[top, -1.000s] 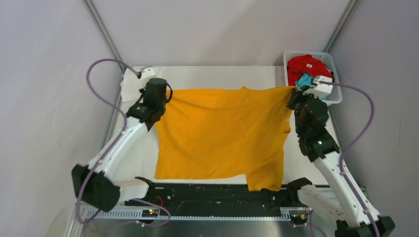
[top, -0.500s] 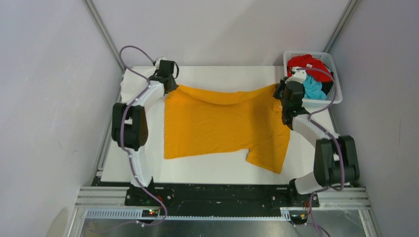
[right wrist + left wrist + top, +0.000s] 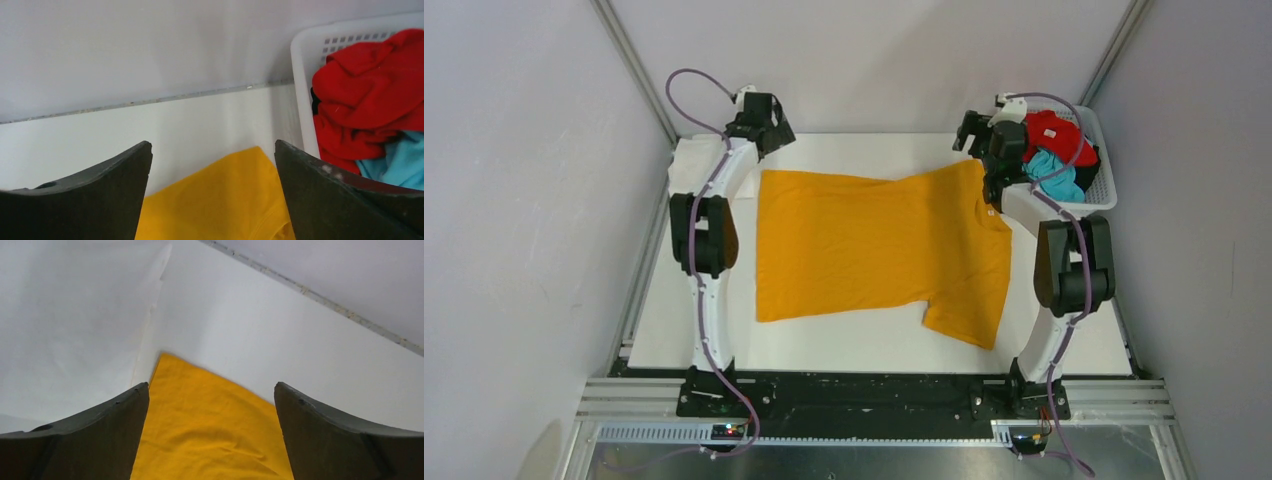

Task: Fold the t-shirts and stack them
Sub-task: Flatten out the tshirt

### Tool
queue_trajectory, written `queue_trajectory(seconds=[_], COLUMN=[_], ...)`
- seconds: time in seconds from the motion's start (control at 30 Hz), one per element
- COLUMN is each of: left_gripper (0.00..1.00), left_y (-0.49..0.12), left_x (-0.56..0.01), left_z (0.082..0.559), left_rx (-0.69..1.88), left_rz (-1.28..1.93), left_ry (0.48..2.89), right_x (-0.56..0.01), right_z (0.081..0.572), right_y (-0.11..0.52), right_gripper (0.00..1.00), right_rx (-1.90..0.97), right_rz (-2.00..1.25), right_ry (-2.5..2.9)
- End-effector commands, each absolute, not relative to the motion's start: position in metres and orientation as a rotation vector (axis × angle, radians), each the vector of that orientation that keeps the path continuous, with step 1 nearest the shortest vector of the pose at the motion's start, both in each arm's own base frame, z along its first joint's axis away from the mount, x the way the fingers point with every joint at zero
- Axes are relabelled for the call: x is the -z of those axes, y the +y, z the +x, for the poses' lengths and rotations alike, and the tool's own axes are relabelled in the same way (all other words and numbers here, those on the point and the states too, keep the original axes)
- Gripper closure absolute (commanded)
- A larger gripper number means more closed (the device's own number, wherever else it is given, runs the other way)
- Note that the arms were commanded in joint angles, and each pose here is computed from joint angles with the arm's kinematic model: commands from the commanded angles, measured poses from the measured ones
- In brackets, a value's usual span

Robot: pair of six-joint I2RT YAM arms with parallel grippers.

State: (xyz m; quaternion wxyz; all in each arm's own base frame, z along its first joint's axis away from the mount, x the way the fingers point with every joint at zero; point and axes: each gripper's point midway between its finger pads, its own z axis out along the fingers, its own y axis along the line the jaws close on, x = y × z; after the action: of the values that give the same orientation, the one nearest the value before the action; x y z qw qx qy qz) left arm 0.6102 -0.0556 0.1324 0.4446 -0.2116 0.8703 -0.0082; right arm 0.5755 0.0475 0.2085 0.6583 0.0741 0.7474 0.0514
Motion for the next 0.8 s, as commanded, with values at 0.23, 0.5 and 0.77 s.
queue_trajectory(seconds=[0.23,0.5,0.77], left_gripper=[0.0,0.0,0.0], left_y=[-0.078,-0.083,-0.082], left_x=[-0.215,-0.147,-0.056], left_z=[0.506,0.349,0.218], left_rx=[0.075,0.005,0.078], left_rz=[-0.433,-0.477,-0.592], left_ry=[2.156,2.276,2.441], right_x=[-0.278,-0.232,-0.17], right_z=[0.475,0.356,0.281], right_y=[0.069,0.079,0.082], right_gripper=[0.01,0.0,0.01], right_rx=[-0.278,-0.315,-0.242], right_rz=[0.271,0.354,0.398], right_ry=[1.767,1.909,2.059])
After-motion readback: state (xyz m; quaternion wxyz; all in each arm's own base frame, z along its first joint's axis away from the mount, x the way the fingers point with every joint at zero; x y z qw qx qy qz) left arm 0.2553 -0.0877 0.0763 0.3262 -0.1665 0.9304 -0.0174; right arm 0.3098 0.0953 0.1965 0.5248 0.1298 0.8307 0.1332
